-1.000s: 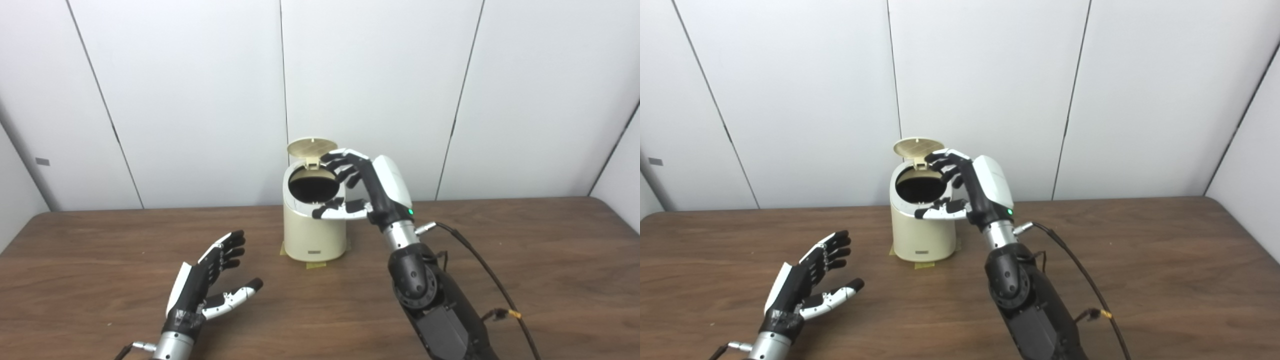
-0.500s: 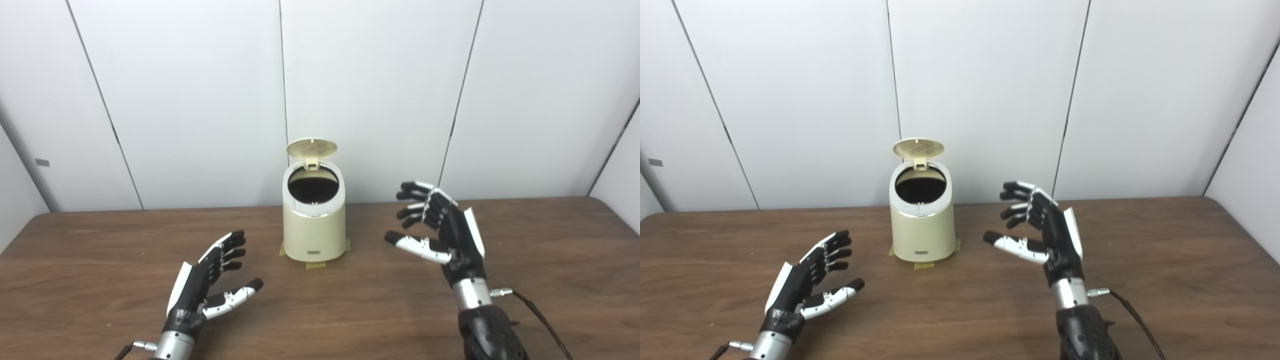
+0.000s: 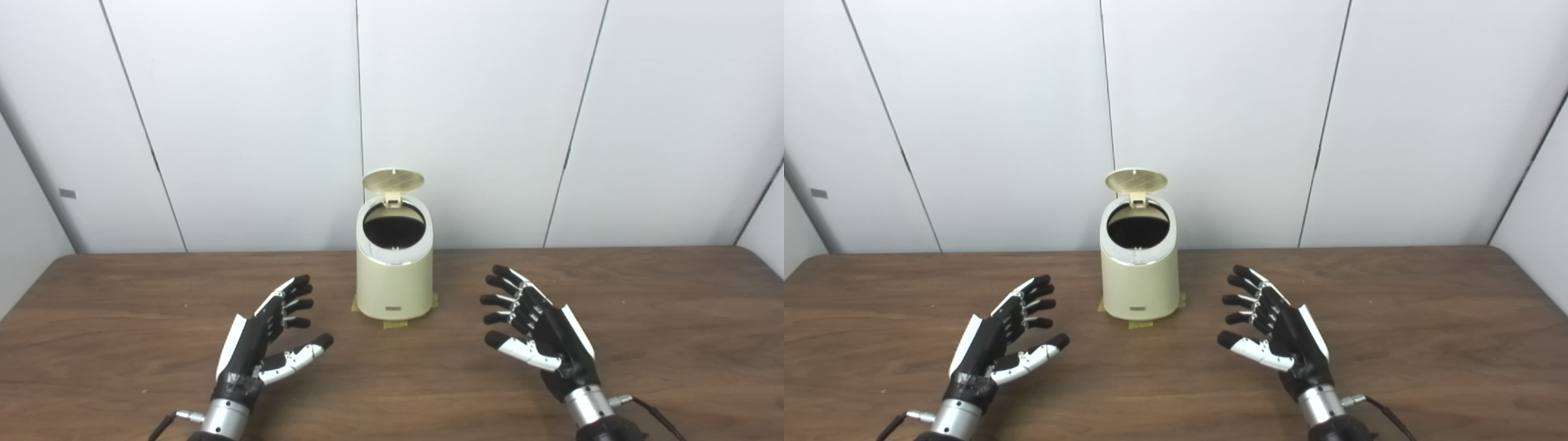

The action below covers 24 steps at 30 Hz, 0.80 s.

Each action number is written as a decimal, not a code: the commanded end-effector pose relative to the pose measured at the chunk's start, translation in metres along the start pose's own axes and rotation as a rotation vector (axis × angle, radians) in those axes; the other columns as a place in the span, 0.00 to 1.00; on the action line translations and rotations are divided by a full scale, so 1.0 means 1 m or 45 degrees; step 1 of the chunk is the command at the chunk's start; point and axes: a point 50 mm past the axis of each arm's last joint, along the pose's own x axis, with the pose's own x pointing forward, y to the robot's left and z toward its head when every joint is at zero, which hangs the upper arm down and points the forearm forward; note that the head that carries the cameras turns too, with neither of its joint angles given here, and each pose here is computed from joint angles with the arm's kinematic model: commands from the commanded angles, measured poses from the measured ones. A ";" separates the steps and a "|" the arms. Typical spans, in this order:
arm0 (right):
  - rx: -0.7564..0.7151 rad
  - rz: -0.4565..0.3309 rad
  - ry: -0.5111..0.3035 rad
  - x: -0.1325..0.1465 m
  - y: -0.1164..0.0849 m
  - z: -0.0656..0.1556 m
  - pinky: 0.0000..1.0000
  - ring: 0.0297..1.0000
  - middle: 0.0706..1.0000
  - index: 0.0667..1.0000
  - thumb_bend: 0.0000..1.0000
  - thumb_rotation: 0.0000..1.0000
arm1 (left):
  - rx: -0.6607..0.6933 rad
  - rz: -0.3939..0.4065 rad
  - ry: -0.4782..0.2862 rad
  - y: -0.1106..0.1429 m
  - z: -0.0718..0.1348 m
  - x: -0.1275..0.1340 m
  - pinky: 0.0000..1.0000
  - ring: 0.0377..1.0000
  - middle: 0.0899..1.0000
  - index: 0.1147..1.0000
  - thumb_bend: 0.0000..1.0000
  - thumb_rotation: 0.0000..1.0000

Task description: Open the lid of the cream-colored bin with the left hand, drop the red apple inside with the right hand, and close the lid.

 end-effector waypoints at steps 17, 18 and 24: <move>-0.030 -0.079 -0.081 0.012 0.000 0.004 0.60 0.70 0.79 0.83 0.81 0.46 | 0.286 -0.158 -0.334 0.033 0.107 0.113 0.83 0.93 0.97 1.00 0.87 0.39; -0.024 -0.077 -0.083 0.011 -0.001 0.004 0.60 0.70 0.79 0.83 0.81 0.46 | 0.310 -0.162 -0.338 0.032 0.111 0.118 0.83 0.93 0.97 1.00 0.88 0.39; 0.000 -0.057 -0.096 0.007 -0.004 0.003 0.60 0.72 0.80 0.83 0.83 0.47 | 0.411 -0.183 -0.355 0.028 0.137 0.149 0.84 0.94 0.98 0.98 0.86 0.39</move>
